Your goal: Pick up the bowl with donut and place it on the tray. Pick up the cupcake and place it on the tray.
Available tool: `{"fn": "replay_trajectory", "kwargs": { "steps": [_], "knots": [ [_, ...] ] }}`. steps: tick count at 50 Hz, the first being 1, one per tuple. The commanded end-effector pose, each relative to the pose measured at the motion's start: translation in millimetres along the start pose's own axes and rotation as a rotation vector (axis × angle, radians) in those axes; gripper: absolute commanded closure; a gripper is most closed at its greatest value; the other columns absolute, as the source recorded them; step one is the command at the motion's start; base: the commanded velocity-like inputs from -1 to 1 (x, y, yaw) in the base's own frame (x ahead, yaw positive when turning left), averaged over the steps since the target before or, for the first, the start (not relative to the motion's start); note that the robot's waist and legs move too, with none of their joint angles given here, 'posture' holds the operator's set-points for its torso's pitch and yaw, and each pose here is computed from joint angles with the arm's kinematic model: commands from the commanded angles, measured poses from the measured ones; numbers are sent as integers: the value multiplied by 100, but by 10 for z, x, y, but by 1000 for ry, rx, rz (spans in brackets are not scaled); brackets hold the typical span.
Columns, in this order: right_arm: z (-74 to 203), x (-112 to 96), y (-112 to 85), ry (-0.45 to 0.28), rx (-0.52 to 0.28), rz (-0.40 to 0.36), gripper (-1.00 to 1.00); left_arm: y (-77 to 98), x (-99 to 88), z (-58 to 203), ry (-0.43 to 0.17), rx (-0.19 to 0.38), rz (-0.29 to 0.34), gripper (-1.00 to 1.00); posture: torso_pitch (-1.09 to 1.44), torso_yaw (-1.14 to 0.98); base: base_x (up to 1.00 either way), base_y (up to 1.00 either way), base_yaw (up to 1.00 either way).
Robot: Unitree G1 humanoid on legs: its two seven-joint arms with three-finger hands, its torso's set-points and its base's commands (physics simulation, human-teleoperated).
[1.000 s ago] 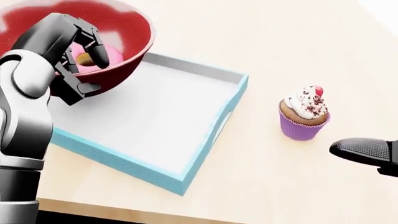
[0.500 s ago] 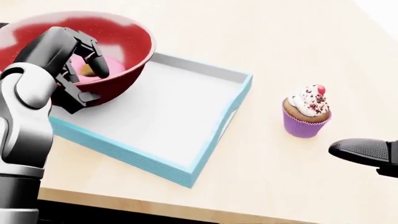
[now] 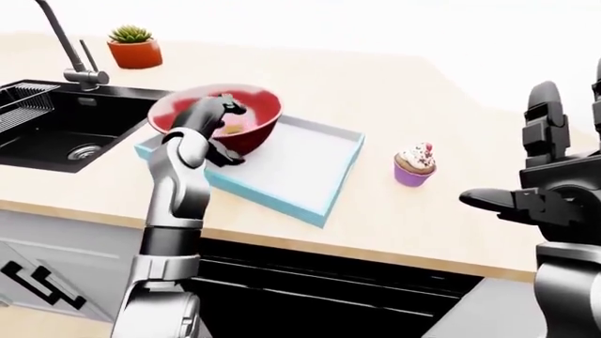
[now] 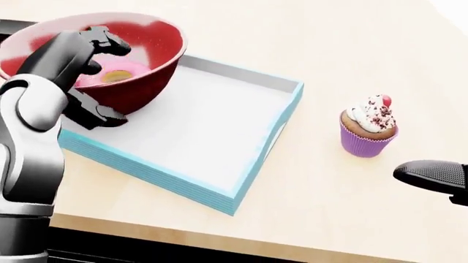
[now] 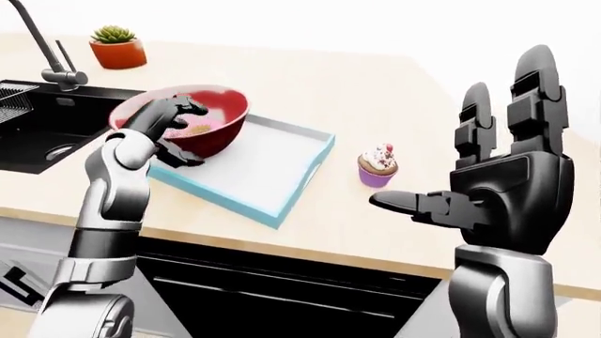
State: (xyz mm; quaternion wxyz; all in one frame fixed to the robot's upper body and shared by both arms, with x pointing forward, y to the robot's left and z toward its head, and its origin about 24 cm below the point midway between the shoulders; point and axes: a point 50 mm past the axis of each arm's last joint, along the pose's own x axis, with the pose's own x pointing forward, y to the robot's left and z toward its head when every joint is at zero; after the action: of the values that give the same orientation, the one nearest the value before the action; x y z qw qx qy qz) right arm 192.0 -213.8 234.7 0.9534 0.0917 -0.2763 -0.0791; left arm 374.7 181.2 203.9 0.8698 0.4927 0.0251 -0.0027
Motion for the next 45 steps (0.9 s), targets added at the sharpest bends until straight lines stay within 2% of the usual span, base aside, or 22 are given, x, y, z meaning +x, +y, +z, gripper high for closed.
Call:
{"fn": "replay_trajectory", "kwargs": {
  "steps": [1,9,10,12,13,15,17,21,23,25,26,27,28,29,30,31,34,40,45],
  "knots": [
    [96,8,28,-58,1,19,-100,249,-88,208,-78,-10,75,-37,-19,0,0,0,0],
    [155,57,51,-53,-11,30,-100,550,-604,485,-195,-84,129,-38,-19,0,0,0,0],
    [162,66,65,-46,-21,38,-100,602,-728,531,-224,-110,138,-44,-19,0,0,0,0],
    [180,74,77,-45,-23,40,-100,624,-839,548,-244,-137,143,-51,-19,0,0,0,0],
    [184,74,86,-45,-23,42,-100,624,-868,545,-246,-137,146,-65,-19,0,0,0,0],
    [182,77,97,-42,-24,46,-100,636,-940,542,-259,-162,148,-66,-19,0,0,0,0],
    [154,98,97,-17,-41,51,-100,690,-1108,538,-296,-249,154,-65,-19,0,0,0,0],
    [74,133,106,41,-74,69,-100,748,-1443,530,-355,-344,188,-66,-19,0,0,0,0],
    [71,174,114,59,-99,75,-100,775,-1638,535,-385,-364,215,-70,-19,0,0,0,0],
    [30,217,103,94,-140,84,-100,797,-1774,539,-402,-381,232,-85,-19,0,0,0,0],
    [11,240,93,103,-165,84,-100,795,-1820,530,-408,-383,234,-86,-19,0,0,0,0],
    [-25,269,75,107,-206,76,-100,795,-1852,512,-411,-389,238,-98,-19,0,0,0,0],
    [-37,281,74,111,-192,79,-100,794,-1870,508,-417,-400,235,-100,-19,0,0,0,0],
    [-57,300,72,120,-234,82,-100,804,-1897,507,-422,-406,236,-100,-19,0,0,0,0],
    [-61,317,83,131,-226,89,-100,817,-1916,511,-428,-412,238,-100,-19,0,0,0,0],
    [-58,340,88,132,-273,92,-100,834,-1942,522,-434,-412,243,-100,-19,0,0,0,0],
    [-39,407,75,137,-321,85,-100,882,-2028,553,-454,-437,244,-100,-19,0,0,0,0],
    [-131,497,24,239,-447,91,-100,913,-2087,593,-466,-448,261,-100,-19,0,0,0,0],
    [-204,576,0,304,-512,100,-100,923,-2078,553,-459,-457,272,-100,-19,0,0,0,0]
  ]
}}
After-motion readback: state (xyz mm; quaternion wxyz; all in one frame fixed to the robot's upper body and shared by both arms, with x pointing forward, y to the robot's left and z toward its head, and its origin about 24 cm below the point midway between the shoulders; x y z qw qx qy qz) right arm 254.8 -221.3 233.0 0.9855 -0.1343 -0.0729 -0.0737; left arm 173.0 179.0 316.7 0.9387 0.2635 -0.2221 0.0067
